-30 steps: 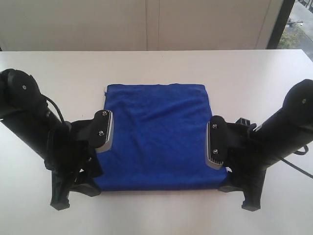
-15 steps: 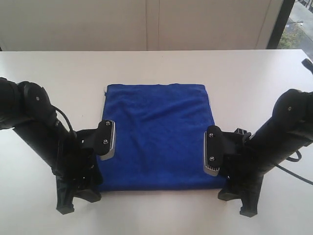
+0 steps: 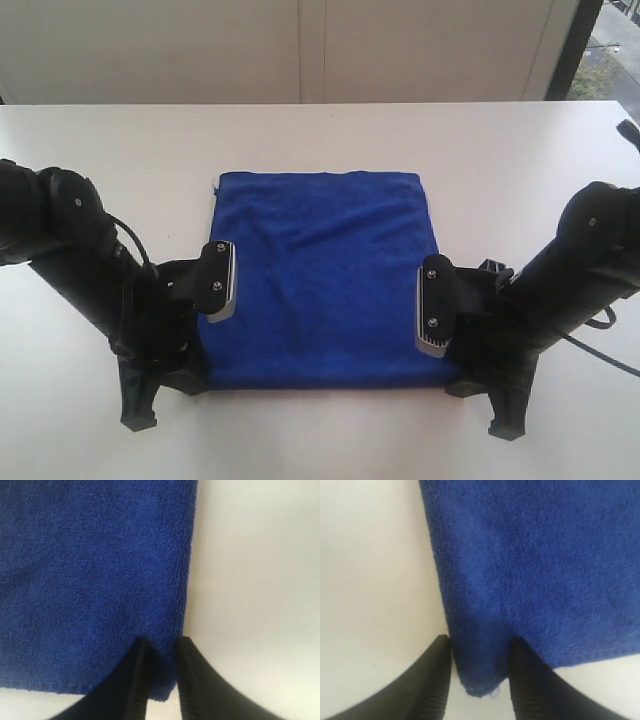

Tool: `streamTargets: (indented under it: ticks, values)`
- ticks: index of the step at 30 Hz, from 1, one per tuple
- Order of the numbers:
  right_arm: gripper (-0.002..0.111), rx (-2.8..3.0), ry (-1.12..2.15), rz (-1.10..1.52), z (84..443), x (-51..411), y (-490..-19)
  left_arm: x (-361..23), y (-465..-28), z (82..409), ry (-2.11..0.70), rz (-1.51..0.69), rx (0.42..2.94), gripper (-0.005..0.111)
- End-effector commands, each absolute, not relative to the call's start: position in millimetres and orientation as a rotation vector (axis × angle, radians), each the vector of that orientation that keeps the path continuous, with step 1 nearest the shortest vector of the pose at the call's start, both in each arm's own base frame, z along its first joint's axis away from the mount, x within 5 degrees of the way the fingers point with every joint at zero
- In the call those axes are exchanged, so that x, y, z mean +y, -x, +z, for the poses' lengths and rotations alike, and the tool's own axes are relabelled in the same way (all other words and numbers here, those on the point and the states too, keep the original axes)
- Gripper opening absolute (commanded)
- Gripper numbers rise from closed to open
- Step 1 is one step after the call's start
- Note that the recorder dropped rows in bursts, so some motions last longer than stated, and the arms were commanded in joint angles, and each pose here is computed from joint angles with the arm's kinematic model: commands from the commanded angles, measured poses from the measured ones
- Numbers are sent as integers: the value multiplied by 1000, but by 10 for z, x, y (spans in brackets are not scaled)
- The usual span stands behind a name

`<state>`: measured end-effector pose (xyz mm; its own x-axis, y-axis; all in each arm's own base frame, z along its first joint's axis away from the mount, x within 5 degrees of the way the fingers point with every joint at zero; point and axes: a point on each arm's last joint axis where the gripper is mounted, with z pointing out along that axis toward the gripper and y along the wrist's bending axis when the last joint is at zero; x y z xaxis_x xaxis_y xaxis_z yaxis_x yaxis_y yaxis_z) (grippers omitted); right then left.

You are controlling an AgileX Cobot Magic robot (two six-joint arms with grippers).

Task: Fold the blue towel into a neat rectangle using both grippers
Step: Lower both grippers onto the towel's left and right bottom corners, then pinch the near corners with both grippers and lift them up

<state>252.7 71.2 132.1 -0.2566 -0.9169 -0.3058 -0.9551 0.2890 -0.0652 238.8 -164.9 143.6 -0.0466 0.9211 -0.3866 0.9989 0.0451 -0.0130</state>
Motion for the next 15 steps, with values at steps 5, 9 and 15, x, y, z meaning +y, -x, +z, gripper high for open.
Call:
streamTargets:
  ticks: [5, 9, 15]
  values:
    - [18, 2287, 1717, 213, 1298, 713, -2504, -1629, -2302, 1414, -2040, -462, 2058, 0]
    - [9, 2297, 1741, 256, 1301, 719, -2468, -1625, -2280, 1423, -2065, -485, 2059, 0]
    - [5, 2285, 1773, 330, 1428, 736, -2375, -1615, -2218, 1513, -2090, -533, 2047, 0]
